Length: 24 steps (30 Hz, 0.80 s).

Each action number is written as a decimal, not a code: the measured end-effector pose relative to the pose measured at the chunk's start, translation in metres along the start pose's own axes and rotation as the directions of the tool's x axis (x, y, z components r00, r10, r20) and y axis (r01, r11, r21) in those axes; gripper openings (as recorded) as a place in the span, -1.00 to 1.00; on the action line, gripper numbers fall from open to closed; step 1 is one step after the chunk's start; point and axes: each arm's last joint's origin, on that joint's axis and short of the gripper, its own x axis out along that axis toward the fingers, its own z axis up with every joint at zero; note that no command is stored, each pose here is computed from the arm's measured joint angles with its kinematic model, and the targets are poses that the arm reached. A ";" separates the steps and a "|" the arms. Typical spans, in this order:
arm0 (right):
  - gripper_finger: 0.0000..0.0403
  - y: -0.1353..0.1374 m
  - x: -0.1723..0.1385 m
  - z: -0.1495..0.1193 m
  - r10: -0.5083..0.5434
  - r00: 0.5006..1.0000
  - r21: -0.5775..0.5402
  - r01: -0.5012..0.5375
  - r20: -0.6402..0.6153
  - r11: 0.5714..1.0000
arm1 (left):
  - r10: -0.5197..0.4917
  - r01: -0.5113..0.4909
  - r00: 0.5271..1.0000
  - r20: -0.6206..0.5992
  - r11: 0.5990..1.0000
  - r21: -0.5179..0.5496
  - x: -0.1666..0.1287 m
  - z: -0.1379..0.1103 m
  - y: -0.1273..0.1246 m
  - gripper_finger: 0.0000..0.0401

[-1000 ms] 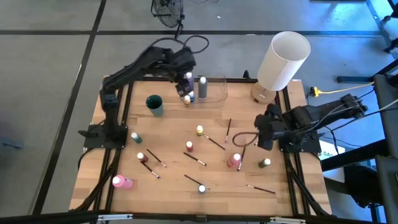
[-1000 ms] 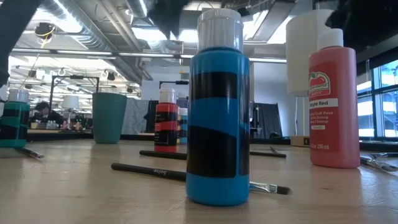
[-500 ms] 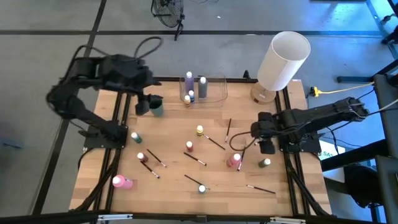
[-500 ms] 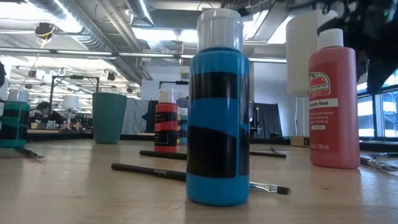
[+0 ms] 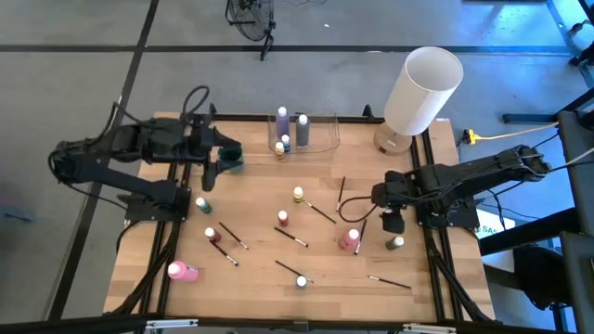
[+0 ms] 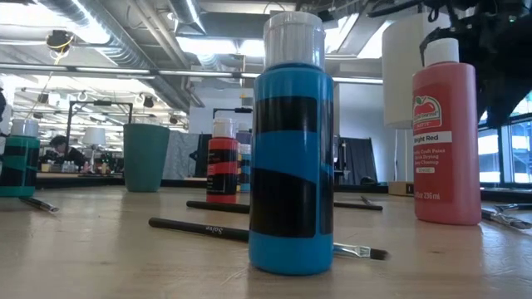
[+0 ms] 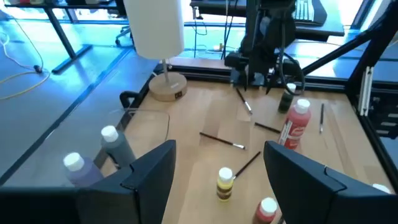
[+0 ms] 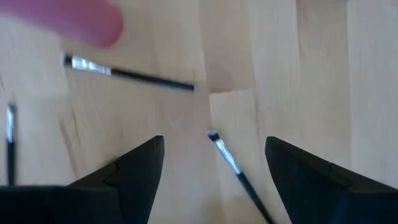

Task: Pick & Place Paint Supplies
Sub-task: Put the silver paint brush into the green cup

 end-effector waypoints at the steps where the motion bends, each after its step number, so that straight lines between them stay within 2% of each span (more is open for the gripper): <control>1: 0.41 0.000 0.000 0.001 0.005 1.000 0.012 -0.005 0.012 1.000 | -0.004 0.004 1.000 0.012 1.000 0.000 0.001 -0.004 0.000 0.19; 7: 0.41 0.004 0.001 0.010 0.041 0.993 0.018 -0.044 0.106 0.999 | -0.106 0.107 0.993 0.053 0.994 -0.004 0.003 -0.025 -0.002 0.19; 12: 0.41 0.005 0.001 0.013 0.052 0.989 0.015 -0.055 0.137 0.998 | -0.175 0.174 0.984 0.032 0.985 0.021 0.011 -0.049 -0.004 0.19; 16: 0.41 0.003 0.001 0.009 0.021 0.995 0.011 -0.022 0.101 1.000 | -0.175 0.174 0.984 0.021 0.984 0.046 0.018 -0.068 -0.005 0.19; 21: 0.41 -0.002 0.001 0.002 -0.090 0.994 -0.018 0.091 0.057 0.996 | -0.081 0.078 0.996 0.033 0.993 0.094 0.024 -0.083 -0.002 0.19; 24: 0.41 -0.004 0.001 0.000 -0.113 0.993 -0.022 0.113 0.033 0.993 | -0.108 0.101 0.992 0.068 0.990 0.099 0.025 -0.086 -0.003 0.19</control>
